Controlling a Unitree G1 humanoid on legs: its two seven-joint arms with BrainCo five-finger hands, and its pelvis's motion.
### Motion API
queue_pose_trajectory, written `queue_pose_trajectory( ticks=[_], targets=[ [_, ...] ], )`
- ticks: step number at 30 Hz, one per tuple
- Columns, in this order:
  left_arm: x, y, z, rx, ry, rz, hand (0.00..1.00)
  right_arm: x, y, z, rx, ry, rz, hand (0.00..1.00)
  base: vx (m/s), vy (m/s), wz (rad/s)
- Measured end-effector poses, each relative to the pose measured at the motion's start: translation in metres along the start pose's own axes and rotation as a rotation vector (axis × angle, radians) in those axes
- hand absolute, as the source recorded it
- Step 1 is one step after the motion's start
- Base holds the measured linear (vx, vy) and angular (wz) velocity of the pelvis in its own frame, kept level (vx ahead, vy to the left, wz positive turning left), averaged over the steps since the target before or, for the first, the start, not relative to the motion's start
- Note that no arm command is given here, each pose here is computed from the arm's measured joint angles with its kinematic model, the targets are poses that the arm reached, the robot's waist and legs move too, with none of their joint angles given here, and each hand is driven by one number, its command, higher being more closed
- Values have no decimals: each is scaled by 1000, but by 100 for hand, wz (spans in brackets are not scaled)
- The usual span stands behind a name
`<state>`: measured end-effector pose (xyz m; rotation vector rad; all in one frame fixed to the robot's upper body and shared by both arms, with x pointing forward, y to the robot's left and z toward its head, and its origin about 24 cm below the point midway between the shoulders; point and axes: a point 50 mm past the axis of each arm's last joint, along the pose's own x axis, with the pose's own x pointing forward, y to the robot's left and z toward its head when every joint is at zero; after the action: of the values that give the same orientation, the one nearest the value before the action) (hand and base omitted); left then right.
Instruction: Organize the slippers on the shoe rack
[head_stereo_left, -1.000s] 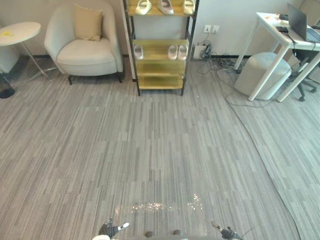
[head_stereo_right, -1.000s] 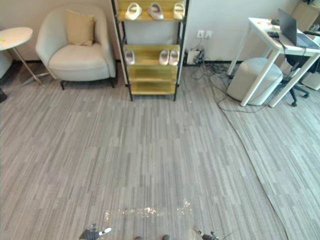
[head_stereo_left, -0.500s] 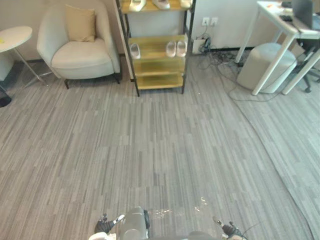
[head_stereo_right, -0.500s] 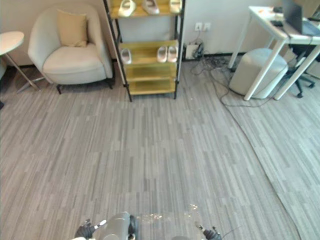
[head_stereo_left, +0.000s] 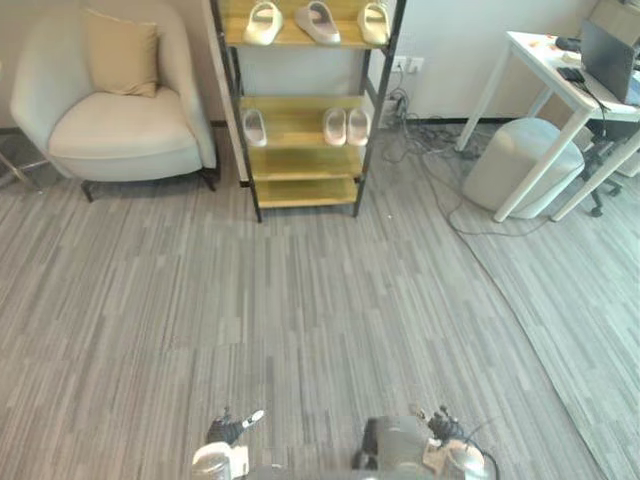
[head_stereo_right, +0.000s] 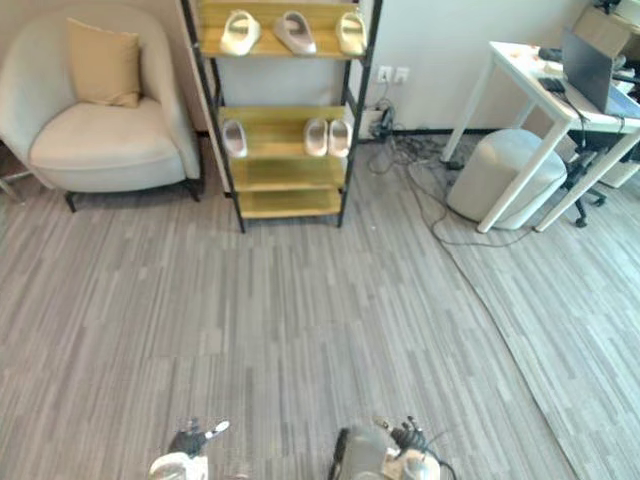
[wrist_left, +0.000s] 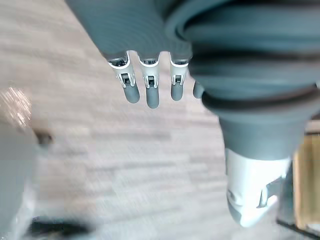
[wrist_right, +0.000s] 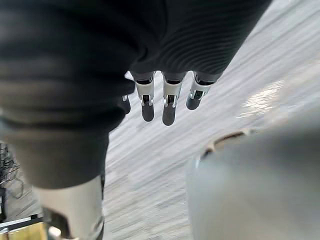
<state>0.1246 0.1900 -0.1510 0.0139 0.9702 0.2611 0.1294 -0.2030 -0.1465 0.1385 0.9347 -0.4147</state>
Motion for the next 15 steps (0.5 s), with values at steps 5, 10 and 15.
queue_pose_trajectory(
  ticks=[5,10,15],
  targets=[
    [0,-15,-2,-26,26,-34,0,6,-6,14,-35,-16,-9,0,568,-237,9],
    [0,-18,8,-100,-21,-27,0,3,-4,3,-43,8,-3,0,490,-188,8],
    [0,-14,18,-98,-72,-20,0,2,3,1,-48,24,14,0,314,-34,-32]
  ],
)
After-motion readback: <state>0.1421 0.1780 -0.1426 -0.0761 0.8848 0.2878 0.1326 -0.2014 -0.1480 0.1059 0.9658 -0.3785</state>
